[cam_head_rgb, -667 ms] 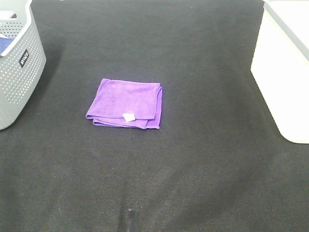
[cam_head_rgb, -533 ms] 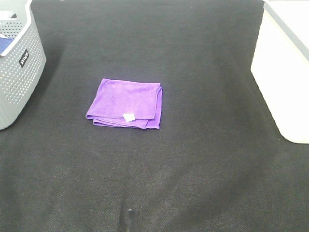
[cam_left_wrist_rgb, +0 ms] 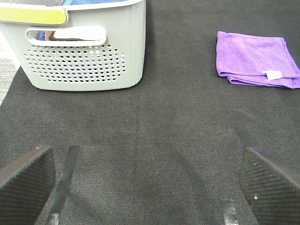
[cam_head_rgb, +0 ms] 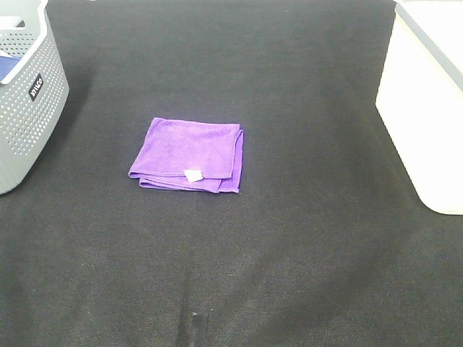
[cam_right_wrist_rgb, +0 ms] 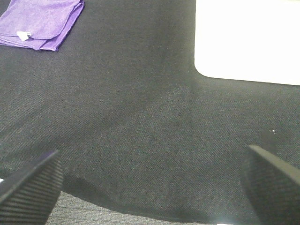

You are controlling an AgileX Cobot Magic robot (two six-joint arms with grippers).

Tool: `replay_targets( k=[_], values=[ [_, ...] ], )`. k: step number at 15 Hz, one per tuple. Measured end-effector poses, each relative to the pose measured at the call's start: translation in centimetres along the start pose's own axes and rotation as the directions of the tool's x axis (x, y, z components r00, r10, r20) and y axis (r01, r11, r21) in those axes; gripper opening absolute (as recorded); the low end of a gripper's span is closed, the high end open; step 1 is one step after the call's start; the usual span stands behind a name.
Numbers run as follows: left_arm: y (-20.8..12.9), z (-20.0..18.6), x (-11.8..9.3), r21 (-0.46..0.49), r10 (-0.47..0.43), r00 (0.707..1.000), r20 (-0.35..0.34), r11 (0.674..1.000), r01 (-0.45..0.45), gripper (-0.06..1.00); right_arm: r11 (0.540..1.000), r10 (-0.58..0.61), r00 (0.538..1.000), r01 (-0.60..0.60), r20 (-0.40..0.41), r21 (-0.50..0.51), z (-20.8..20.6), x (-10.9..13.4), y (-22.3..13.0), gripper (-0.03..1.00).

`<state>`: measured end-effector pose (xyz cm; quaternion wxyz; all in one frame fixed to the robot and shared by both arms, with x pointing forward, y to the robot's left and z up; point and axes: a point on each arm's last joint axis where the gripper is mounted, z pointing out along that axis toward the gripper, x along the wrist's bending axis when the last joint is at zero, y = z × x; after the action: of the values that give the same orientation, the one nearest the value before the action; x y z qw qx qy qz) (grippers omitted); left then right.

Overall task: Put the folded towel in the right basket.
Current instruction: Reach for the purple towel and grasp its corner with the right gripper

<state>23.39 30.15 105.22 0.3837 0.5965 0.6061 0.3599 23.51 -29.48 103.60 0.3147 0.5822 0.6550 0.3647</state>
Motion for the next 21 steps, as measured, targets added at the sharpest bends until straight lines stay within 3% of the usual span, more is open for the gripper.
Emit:
replay_targets(
  k=[21],
  values=[
    [0.0, 0.0, 0.0, 0.0, 0.0, 1.0, 0.0, 1.0, 0.0, 0.99, 1.0, 0.0, 1.0, 0.0, 0.0, 0.0, 0.0, 0.0, 0.0, 0.98]
  ],
)
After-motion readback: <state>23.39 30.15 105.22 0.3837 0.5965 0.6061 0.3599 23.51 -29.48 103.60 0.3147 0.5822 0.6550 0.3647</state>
